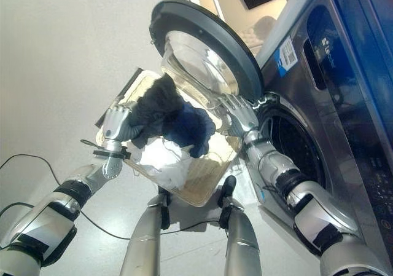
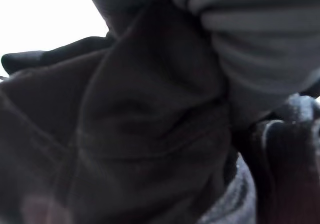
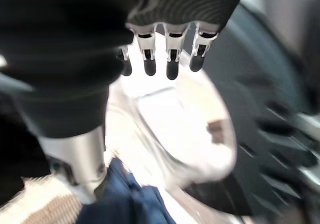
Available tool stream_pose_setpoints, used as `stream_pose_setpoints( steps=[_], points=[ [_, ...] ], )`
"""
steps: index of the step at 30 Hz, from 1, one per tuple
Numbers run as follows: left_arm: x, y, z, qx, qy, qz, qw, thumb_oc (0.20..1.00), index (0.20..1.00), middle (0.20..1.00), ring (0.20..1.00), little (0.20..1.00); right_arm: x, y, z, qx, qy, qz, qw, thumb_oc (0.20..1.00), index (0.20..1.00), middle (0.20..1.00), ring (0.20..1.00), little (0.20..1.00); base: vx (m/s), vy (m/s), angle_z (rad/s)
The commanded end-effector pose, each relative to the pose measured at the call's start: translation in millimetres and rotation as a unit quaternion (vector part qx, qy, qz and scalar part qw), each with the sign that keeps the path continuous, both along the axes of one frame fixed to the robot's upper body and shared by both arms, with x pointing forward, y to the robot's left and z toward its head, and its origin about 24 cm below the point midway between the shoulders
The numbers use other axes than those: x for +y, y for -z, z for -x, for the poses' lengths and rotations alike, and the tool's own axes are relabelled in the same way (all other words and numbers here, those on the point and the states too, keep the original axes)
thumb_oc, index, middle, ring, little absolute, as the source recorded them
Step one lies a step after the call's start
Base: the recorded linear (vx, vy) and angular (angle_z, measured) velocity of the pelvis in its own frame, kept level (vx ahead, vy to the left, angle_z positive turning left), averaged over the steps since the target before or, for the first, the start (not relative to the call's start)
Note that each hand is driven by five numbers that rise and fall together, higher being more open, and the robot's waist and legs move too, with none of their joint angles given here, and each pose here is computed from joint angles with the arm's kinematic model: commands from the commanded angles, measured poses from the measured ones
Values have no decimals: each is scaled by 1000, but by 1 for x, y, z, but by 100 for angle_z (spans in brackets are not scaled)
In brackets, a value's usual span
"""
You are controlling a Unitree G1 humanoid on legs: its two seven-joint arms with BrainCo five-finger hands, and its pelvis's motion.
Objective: Put the clothes into the washing machine.
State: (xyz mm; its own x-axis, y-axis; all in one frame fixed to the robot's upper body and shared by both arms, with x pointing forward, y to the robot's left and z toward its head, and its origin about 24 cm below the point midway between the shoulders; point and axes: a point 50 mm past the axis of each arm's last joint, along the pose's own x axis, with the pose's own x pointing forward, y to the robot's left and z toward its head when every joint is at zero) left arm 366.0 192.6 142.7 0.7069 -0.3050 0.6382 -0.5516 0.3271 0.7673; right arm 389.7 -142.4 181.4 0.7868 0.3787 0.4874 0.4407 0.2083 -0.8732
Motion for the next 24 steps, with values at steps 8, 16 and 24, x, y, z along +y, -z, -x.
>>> stream_pose_setpoints(
  steps=[8, 16, 24],
  points=[
    [-66, -31, 10, -60, 183, -5, 981, 200, 200, 200, 200, 200, 25, -15, -4, 133, -91, -61, 985, 1000, 1000, 1000, 1000, 1000, -4, -5, 3],
    [-102, -51, 13, -58, 248, -11, 967, 200, 200, 200, 200, 200, 34, -9, -10, 189, -90, -93, 973, 1000, 1000, 1000, 1000, 1000, 1, 3, 0],
    [-117, -62, 13, -64, 253, -32, 965, 200, 200, 200, 200, 200, 55, -5, -5, 252, -143, -84, 953, 1000, 1000, 1000, 1000, 1000, 1, 10, 1]
  ],
)
